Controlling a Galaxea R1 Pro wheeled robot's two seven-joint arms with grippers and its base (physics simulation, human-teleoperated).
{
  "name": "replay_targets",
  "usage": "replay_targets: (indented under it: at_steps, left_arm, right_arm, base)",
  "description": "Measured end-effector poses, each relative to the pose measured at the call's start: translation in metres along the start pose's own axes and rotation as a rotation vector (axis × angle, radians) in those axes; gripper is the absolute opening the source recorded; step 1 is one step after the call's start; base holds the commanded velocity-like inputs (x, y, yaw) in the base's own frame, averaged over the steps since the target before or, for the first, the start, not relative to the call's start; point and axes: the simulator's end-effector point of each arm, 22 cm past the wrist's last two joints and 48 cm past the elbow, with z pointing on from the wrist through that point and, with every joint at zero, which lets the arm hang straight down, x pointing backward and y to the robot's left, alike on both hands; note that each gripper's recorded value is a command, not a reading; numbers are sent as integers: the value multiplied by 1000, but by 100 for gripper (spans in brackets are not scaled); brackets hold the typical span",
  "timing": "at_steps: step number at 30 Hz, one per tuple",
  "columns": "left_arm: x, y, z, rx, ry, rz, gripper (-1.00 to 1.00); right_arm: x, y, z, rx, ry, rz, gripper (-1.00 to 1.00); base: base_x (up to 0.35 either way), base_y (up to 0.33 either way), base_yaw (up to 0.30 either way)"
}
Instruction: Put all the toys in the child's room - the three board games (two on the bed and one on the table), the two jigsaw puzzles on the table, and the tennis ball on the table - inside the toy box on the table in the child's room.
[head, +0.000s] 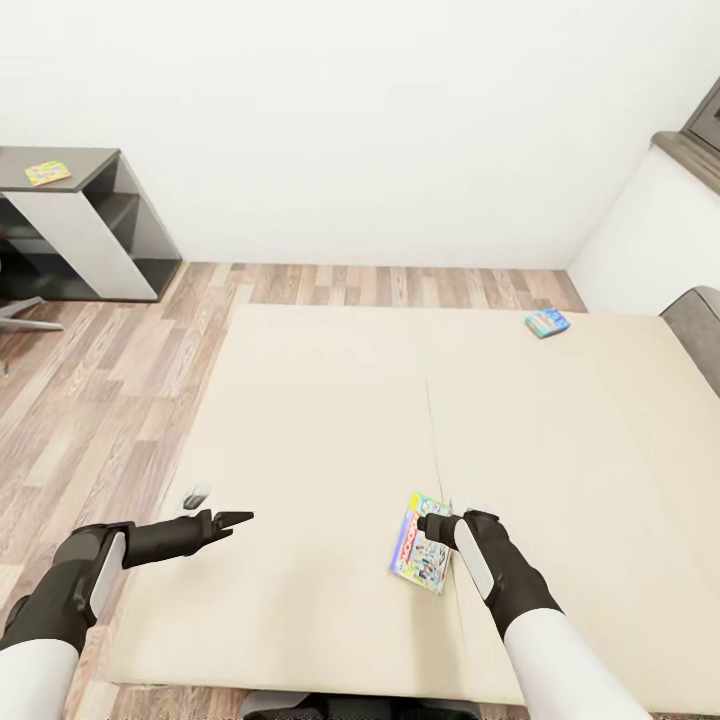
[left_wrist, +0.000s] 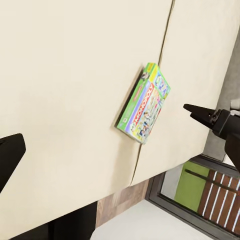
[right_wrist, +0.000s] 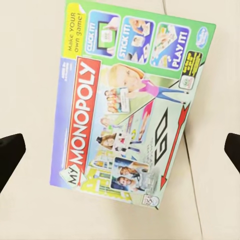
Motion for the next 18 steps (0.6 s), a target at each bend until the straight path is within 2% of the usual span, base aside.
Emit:
replay_targets:
  at_steps: [18]
  left_arm:
    - [4,13,4,-8,3,-29,100]
  right_arm:
    - [13,-4,12,7,26,4,100]
  base:
    - [0,0,0]
